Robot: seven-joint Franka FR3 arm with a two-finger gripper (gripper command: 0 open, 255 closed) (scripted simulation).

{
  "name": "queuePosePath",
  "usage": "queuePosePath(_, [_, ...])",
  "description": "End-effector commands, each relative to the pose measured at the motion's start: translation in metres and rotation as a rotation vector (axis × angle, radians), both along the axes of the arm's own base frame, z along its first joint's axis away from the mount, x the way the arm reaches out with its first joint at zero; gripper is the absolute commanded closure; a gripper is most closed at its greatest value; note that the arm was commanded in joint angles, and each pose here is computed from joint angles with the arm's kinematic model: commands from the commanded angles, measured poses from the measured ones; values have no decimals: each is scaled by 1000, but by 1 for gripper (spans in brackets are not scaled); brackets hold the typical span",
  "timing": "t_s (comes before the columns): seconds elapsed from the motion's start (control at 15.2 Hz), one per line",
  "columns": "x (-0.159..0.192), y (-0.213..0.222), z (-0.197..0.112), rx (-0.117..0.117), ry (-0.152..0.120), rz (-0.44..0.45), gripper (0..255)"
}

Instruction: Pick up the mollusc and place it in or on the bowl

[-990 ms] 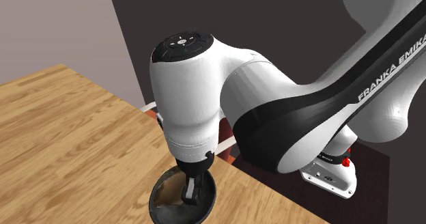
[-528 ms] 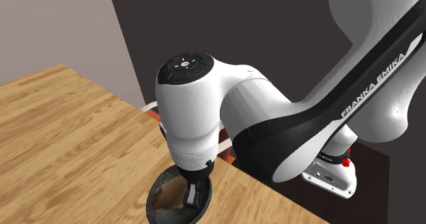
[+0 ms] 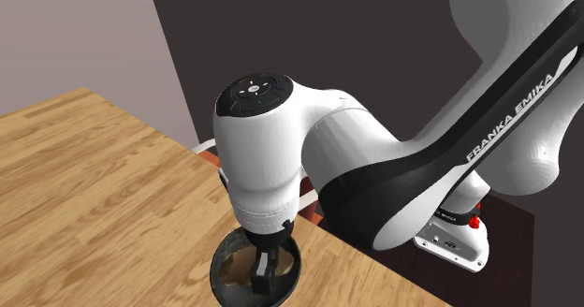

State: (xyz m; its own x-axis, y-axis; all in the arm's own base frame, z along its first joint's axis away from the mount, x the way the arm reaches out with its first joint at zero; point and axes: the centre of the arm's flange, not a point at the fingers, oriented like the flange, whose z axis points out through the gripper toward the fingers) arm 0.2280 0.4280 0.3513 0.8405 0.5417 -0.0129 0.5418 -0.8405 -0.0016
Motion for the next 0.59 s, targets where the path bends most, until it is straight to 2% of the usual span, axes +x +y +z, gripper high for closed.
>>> queuePosePath(0.0, [0,0,0,0,0,0,0])
queuePosePath(0.13, [0,0,0,0,0,0,0])
queuePosePath(0.4, [1,0,50,0,0,0,0])
queuePosePath(0.53, [1,0,50,0,0,0,0])
